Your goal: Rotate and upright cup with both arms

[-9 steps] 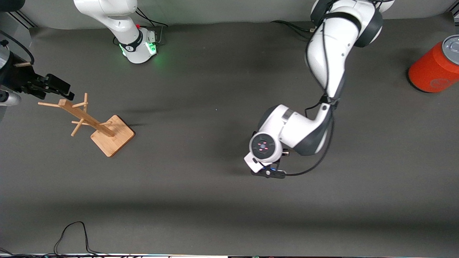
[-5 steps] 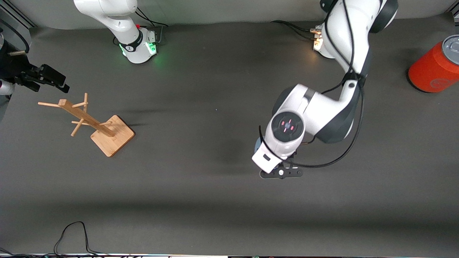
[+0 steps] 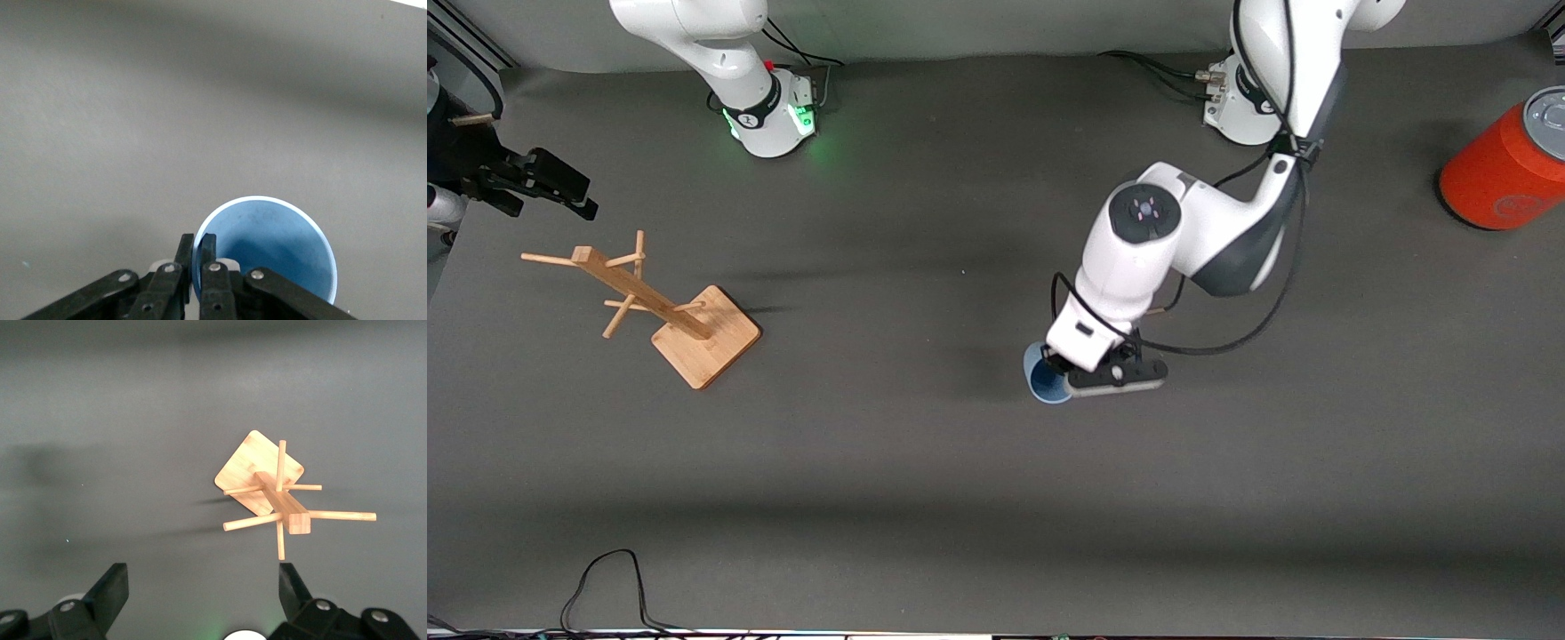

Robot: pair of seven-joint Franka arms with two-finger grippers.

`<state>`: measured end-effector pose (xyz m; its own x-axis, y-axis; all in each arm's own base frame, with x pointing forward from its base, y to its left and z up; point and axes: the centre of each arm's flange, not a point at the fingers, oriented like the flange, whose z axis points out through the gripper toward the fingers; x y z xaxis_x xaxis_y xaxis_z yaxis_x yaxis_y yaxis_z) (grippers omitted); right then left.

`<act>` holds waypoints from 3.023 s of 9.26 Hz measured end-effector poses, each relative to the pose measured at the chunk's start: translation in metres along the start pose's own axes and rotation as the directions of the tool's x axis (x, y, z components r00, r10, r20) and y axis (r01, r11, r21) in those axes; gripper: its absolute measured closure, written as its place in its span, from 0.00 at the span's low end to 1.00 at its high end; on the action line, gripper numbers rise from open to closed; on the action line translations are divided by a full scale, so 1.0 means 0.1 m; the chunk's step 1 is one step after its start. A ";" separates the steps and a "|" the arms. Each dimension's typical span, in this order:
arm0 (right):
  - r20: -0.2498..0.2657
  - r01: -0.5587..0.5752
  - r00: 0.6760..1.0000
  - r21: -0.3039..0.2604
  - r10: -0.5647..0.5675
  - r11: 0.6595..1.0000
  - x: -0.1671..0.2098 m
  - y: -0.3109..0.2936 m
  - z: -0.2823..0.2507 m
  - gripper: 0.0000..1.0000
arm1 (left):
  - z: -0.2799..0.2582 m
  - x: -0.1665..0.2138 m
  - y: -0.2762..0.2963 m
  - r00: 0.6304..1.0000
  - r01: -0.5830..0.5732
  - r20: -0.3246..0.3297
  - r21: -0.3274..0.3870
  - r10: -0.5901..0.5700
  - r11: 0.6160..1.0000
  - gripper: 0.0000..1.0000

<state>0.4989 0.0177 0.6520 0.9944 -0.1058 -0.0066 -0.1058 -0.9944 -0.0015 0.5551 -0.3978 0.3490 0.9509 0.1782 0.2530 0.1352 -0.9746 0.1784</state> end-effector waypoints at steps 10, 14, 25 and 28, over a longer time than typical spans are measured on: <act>0.011 0.004 1.000 -0.005 -0.004 1.000 -0.12 -0.01 0.05 0.00 | 0.86 -1.46 0.00 0.945 0.090 -0.319 0.049 -0.069 0.995 0.92; -0.008 0.019 1.000 -0.010 -0.019 1.000 -0.28 -0.09 -0.03 0.00 | 0.91 -1.57 0.02 0.939 0.113 -0.331 0.030 -0.097 0.993 0.80; -0.041 0.015 0.999 -0.007 -0.016 1.000 -0.36 -0.07 -0.04 0.00 | 0.14 -0.32 -0.04 0.985 0.100 -0.153 0.113 -0.082 0.989 0.00; -0.053 0.015 0.999 -0.005 -0.015 1.000 -0.34 -0.06 -0.05 0.00 | -0.45 0.57 -0.30 0.996 -0.054 -0.056 0.179 0.065 0.982 0.00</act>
<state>0.4656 0.0277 0.6572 0.9948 -0.0906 0.0460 -0.0908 -0.9959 0.0035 0.5931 -0.3522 0.4009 0.9406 0.1222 0.3168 0.1318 -0.9912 -0.0089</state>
